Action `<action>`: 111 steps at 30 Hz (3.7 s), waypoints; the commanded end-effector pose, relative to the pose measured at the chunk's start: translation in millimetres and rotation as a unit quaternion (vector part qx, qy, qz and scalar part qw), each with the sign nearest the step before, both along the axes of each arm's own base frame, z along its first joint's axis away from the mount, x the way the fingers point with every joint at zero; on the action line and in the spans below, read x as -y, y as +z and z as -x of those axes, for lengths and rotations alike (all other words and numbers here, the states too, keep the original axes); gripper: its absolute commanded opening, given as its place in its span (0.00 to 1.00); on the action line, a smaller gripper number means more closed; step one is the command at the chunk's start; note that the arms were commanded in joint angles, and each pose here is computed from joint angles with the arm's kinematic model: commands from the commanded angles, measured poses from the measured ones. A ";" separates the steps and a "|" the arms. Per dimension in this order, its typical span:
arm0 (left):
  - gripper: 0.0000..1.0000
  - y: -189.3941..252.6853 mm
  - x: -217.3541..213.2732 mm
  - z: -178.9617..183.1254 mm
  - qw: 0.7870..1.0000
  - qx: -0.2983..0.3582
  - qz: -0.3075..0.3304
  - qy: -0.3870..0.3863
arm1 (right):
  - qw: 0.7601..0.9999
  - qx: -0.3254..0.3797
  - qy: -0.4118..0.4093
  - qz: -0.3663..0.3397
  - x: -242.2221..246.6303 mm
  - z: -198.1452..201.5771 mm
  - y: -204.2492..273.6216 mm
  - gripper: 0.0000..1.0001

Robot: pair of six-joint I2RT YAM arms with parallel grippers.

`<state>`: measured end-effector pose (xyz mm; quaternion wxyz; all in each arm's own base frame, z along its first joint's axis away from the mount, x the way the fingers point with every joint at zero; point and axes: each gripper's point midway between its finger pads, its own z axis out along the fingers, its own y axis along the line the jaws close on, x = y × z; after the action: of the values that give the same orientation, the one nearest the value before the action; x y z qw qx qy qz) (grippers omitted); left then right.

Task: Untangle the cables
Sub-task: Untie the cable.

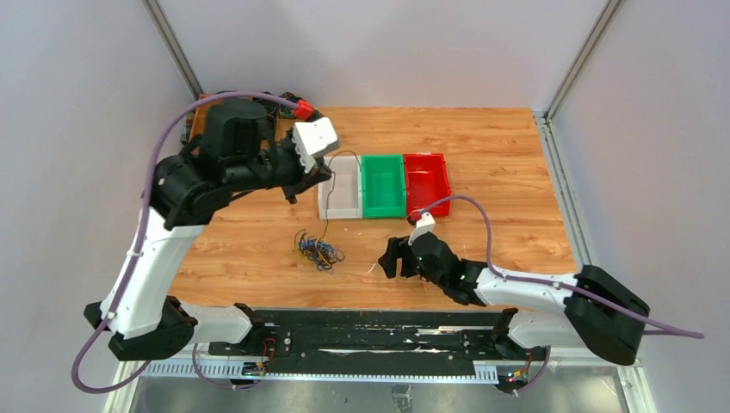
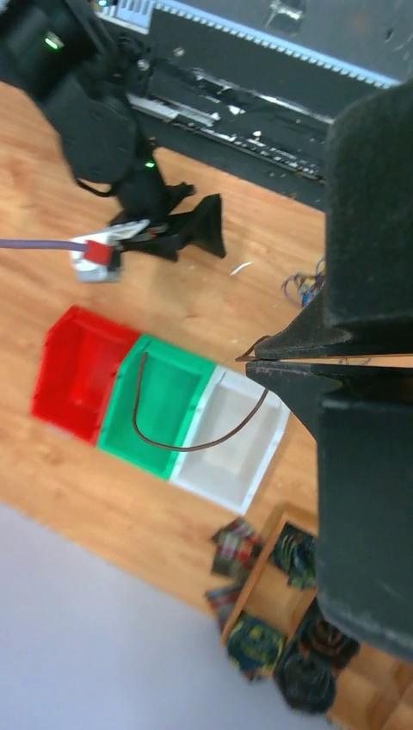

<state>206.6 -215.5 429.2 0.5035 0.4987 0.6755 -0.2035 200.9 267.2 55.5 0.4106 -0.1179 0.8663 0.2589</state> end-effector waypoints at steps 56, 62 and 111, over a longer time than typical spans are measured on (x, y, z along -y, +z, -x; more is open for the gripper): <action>0.00 -98.4 -70.0 -43.6 0.972 0.053 -0.167 0.158 | 0.991 0.038 0.121 0.030 -64.7 7.0 21.5 0.67; 0.00 -183.3 -69.5 -33.6 0.967 -0.018 -0.210 0.141 | 0.991 0.047 0.124 0.021 -51.4 14.4 45.9 0.68; 0.57 -359.4 68.7 17.3 0.917 -0.362 -0.121 -0.118 | 0.997 -0.035 0.065 0.000 -11.6 20.4 -0.5 0.01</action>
<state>196.2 -276.1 85.4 0.1447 0.5201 0.7757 -0.3269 179.8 281.2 61.4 0.3691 -0.1869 0.8668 0.2782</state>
